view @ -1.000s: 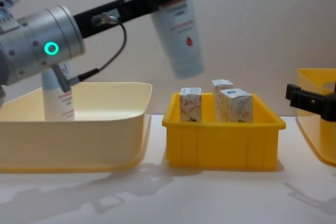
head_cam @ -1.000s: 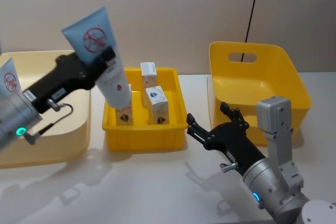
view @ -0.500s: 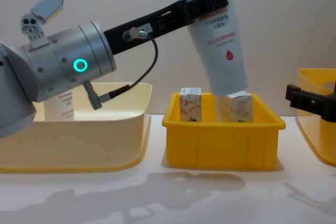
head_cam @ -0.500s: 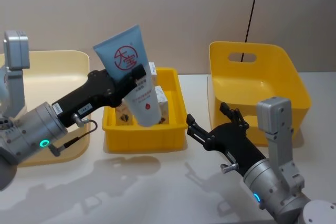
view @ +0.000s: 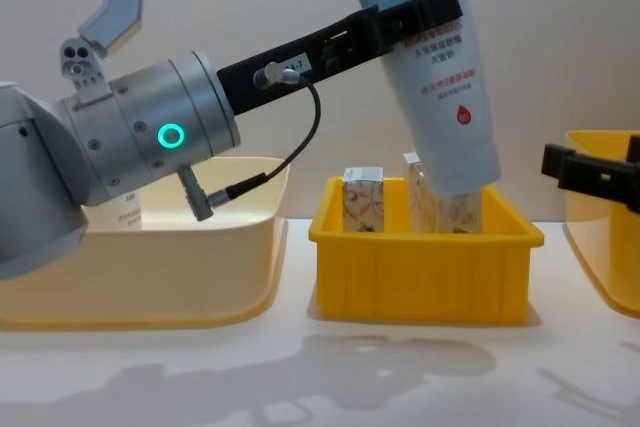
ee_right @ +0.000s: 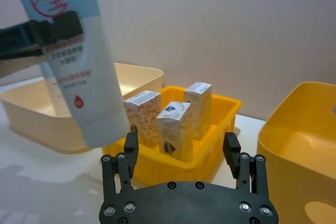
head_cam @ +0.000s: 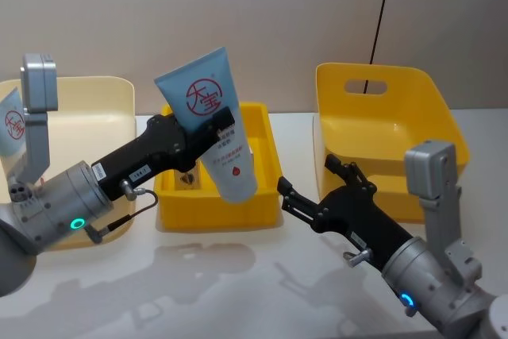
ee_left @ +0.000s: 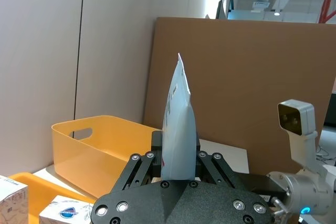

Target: Bimanual collaborative sorting of washing and personal care products

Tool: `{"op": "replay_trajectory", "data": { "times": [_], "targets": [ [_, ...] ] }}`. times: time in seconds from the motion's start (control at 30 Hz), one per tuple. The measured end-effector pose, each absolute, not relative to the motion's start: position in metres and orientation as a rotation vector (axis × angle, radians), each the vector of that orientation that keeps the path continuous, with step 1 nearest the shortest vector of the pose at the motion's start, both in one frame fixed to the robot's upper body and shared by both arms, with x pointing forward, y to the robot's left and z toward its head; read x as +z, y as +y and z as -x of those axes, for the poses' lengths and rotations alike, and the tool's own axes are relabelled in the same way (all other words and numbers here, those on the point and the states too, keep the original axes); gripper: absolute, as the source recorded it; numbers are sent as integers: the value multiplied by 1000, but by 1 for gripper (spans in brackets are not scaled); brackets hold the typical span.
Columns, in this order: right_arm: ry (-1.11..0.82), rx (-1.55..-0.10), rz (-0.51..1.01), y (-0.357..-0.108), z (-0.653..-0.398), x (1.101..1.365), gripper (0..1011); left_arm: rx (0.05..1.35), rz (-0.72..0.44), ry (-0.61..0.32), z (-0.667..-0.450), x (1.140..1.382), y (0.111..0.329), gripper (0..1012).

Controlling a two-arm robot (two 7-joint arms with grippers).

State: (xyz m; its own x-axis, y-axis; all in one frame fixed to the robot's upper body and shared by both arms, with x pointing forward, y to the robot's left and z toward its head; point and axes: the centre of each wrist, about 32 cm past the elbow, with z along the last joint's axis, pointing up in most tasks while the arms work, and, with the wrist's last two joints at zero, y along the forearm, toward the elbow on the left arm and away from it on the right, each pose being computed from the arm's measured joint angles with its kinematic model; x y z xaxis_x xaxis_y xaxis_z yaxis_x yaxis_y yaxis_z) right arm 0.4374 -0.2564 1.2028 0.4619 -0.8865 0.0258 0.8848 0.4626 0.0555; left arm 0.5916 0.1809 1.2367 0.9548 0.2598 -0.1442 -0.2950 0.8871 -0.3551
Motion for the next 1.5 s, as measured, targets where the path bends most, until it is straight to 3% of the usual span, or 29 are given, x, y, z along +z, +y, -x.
{"op": "replay_trajectory", "data": {
  "times": [0.67,1.5],
  "targets": [
    [16,-838,-56,-288,-437,1238,1001,270,384,102,-592,1235,178,278],
    [-52,-797,20,-247,-475,1244,1001,266,385,103,-591,1235,177,278]
  ]
}}
